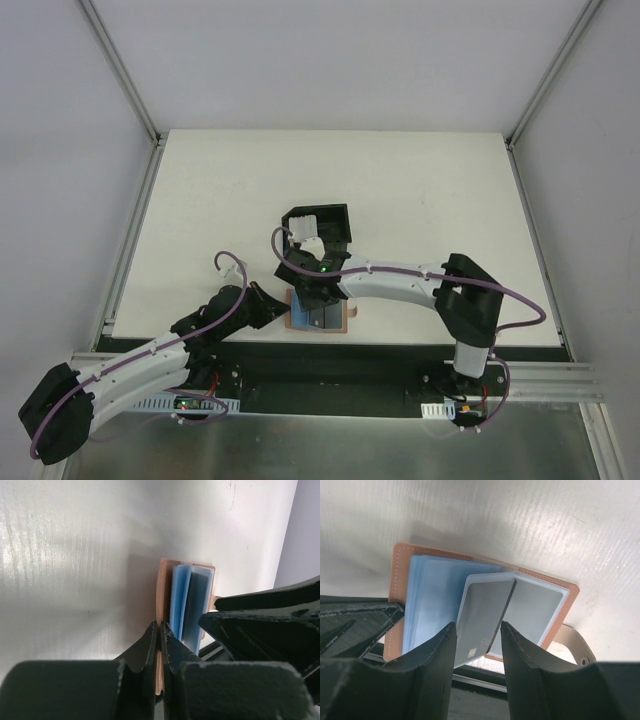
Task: Put the credit cards into the card holder
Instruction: Insert the credit card into the card holder.
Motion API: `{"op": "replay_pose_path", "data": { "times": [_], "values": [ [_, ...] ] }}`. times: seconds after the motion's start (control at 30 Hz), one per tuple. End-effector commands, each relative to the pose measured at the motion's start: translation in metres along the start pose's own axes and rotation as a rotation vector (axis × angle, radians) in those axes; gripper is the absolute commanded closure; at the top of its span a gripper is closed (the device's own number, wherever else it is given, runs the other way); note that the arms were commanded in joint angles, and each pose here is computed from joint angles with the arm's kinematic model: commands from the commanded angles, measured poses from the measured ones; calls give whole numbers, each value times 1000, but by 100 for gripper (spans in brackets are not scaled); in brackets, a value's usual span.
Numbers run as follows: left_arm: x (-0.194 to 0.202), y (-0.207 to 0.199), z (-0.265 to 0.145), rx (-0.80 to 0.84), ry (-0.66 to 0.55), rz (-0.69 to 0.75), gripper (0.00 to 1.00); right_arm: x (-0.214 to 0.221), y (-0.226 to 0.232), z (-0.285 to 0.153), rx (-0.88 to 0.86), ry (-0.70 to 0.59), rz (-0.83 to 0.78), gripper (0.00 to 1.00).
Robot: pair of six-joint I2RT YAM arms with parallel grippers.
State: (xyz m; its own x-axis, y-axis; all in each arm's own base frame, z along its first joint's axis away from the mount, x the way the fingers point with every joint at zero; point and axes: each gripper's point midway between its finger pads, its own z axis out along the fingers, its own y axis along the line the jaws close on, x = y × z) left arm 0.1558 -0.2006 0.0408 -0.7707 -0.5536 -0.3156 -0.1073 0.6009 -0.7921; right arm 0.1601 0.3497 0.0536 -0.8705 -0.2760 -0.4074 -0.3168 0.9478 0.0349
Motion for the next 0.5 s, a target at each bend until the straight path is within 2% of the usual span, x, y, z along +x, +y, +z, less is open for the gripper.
{"op": "replay_pose_path", "data": {
  "times": [0.0,0.47],
  "values": [
    [-2,13,1,-33,-20,0,100,2,-21,-25,28,-27,-2,58],
    [0,20,1,-59,-18,-4,100,29,-50,-29,43,-14,46,58]
  ]
}}
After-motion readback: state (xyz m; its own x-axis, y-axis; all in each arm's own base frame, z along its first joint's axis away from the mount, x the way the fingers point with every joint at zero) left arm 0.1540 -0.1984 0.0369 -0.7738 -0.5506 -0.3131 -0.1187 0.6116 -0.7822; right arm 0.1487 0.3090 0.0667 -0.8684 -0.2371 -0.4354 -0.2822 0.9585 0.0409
